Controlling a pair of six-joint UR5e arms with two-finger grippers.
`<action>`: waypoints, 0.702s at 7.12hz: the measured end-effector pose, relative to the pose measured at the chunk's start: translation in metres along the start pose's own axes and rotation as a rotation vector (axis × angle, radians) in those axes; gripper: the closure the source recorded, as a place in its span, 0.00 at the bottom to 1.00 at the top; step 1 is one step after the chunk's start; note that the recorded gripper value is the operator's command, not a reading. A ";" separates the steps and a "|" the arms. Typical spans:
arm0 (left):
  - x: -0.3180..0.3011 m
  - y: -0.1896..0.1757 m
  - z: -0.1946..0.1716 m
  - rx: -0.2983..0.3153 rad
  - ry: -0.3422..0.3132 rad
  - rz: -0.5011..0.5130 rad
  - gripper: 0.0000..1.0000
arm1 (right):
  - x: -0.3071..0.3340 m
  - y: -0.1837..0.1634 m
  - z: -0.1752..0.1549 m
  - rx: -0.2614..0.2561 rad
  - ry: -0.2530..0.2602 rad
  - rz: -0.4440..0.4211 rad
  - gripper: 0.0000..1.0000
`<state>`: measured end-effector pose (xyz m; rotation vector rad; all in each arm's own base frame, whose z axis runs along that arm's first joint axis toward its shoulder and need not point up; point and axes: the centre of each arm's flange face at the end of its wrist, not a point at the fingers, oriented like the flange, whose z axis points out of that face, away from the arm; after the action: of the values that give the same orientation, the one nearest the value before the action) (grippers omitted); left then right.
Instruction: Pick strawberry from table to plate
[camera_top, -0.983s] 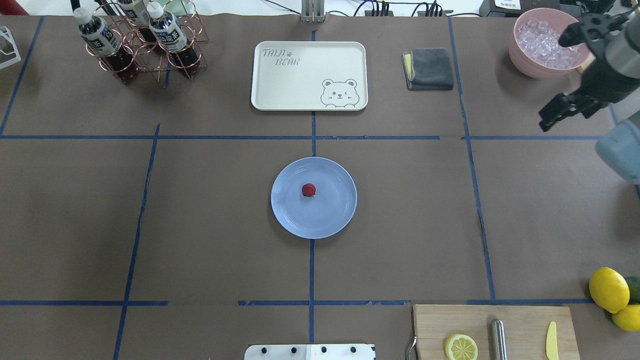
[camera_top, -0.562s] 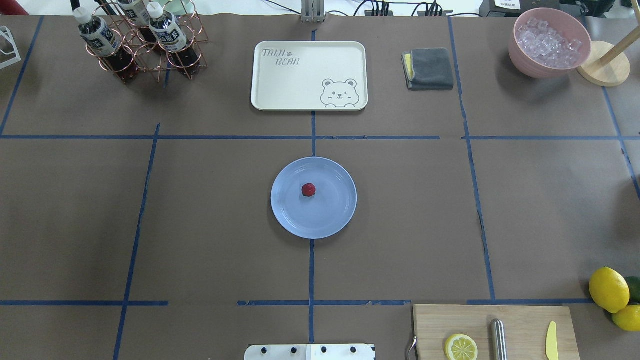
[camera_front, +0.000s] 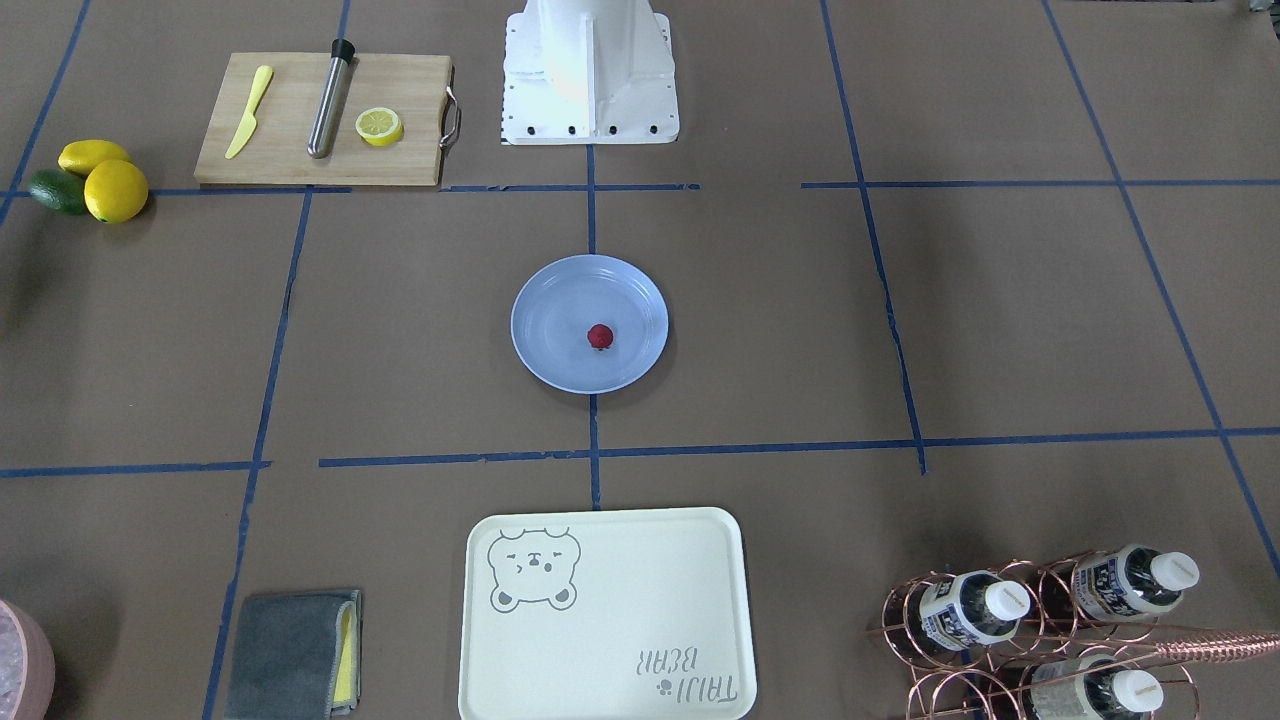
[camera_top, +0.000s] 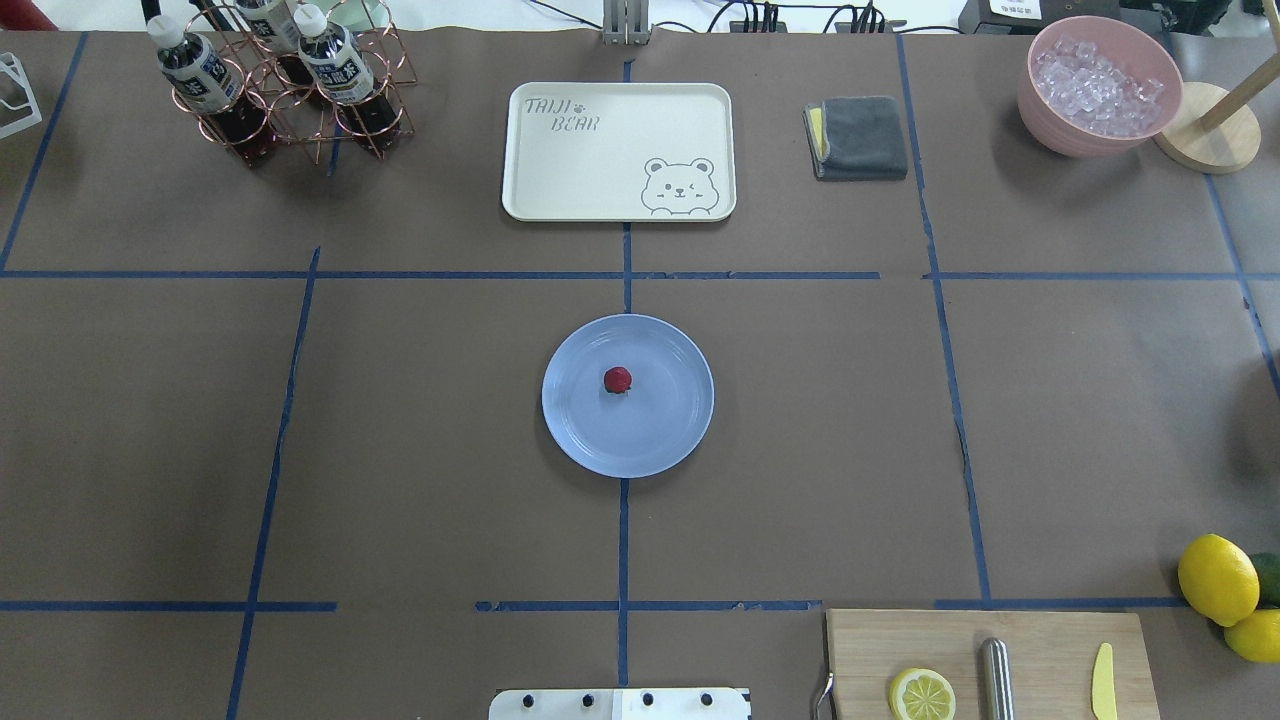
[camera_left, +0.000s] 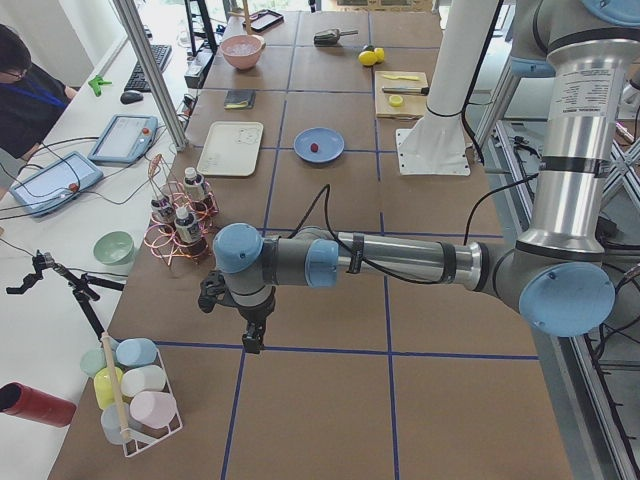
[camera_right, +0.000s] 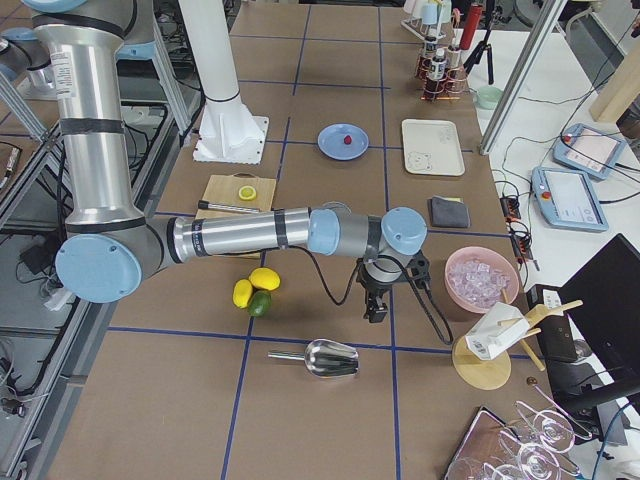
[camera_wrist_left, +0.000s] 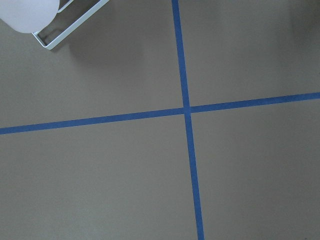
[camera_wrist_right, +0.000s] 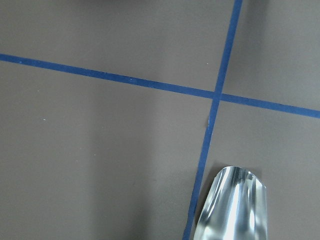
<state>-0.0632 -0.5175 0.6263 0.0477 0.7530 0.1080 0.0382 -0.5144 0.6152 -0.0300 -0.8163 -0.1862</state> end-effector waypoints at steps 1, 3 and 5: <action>0.000 0.001 0.000 0.000 0.000 0.000 0.00 | 0.016 0.012 0.001 0.025 -0.002 0.015 0.00; 0.000 0.001 0.000 0.001 0.000 0.001 0.00 | 0.040 0.043 0.009 0.084 -0.007 0.028 0.00; 0.000 0.001 0.000 0.001 0.000 0.001 0.00 | 0.046 0.052 0.010 0.106 -0.009 0.058 0.00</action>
<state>-0.0632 -0.5166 0.6260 0.0491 0.7530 0.1084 0.0710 -0.4695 0.6578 0.0454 -0.8320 -0.0884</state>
